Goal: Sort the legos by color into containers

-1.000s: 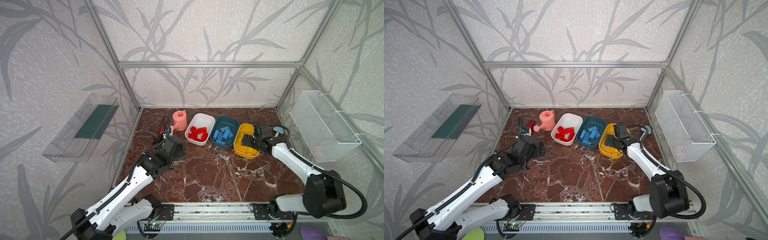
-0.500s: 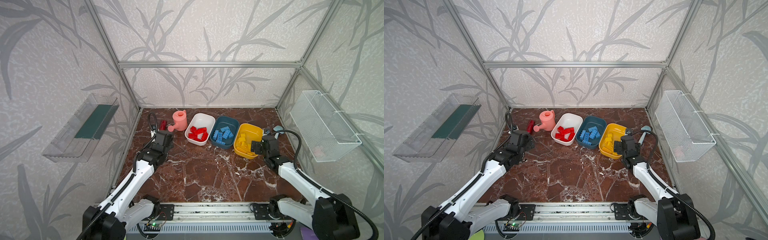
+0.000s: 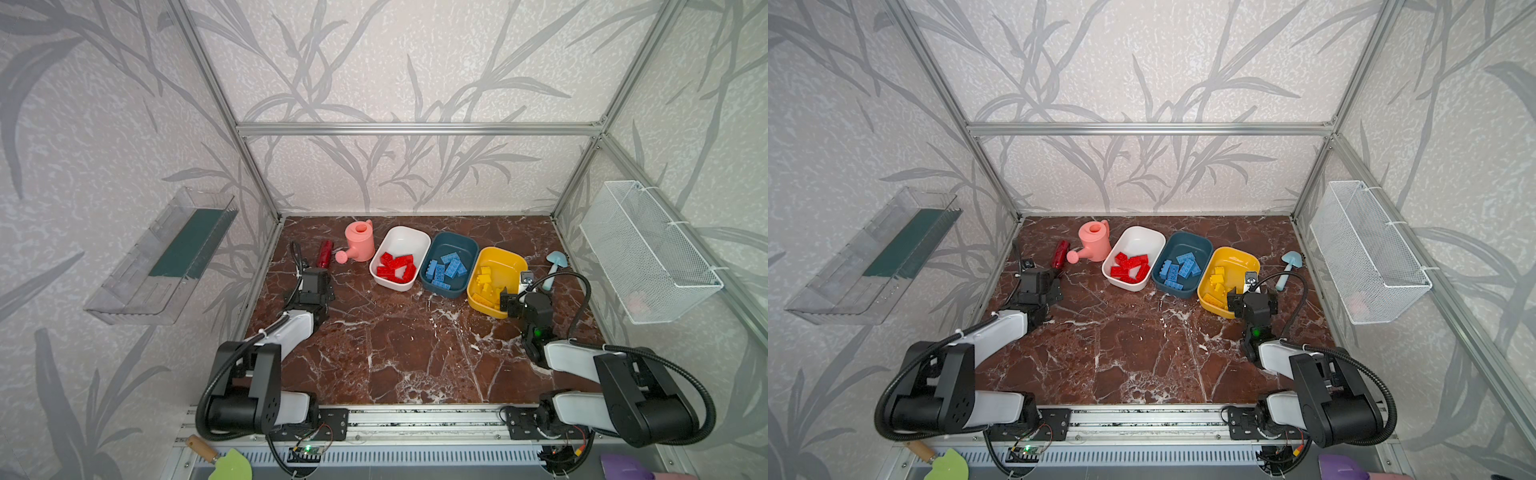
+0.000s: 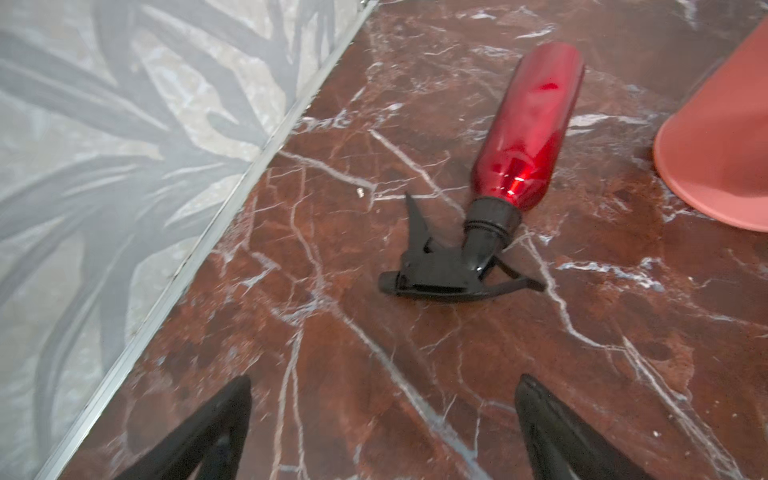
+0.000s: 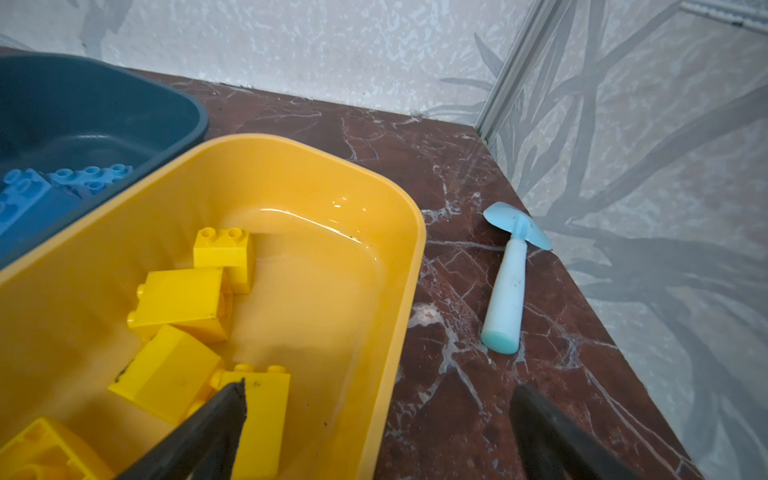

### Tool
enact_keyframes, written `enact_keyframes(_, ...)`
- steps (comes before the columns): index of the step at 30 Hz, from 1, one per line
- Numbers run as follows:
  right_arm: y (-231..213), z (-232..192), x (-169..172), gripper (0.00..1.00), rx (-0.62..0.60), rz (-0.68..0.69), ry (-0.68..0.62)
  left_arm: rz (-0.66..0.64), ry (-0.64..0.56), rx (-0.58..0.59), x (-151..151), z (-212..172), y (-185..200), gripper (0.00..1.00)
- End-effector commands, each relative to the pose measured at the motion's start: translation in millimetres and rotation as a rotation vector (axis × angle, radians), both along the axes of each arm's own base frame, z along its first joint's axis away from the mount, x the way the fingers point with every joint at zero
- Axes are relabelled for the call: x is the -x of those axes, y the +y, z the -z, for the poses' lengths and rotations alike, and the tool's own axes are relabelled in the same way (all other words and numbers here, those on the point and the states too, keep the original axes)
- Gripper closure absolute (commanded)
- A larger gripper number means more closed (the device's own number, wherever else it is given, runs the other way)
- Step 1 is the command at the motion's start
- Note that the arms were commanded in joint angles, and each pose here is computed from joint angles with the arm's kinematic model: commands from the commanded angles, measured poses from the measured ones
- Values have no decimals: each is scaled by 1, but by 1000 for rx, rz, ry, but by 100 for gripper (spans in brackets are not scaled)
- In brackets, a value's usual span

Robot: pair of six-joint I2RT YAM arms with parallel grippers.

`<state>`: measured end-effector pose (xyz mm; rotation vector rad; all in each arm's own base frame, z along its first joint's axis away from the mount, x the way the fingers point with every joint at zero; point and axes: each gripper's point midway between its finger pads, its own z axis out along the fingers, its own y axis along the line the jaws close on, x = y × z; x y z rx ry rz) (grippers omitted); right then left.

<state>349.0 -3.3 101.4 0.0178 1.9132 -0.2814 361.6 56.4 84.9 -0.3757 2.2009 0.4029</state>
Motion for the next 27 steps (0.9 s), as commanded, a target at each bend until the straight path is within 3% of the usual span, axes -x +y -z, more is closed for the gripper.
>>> enact_keyframes(1,7,-29,-9,1,-68,-40,-137,143,-125,-12,-31,-18,-17,2)
enact_keyframes(5,13,-10,-9,1,-107,-89,-186,224,-134,-33,-47,-14,-27,1)
enact_keyframes(7,19,-7,-18,1,-95,-122,-217,205,-126,-13,-48,-9,-22,1)
enact_keyframes(10,26,-2,-25,1,-88,-150,-139,225,-225,47,-40,-14,-18,1)
enact_keyframes(13,25,-3,-29,1,-88,-140,-158,256,-310,25,-30,-10,-25,2)
enact_keyframes(15,23,-2,-27,1,-94,-128,-149,231,-262,31,-32,-5,-21,2)
enact_keyframes(27,35,0,-35,1,-79,-187,-113,232,-272,40,-32,-6,-19,1)
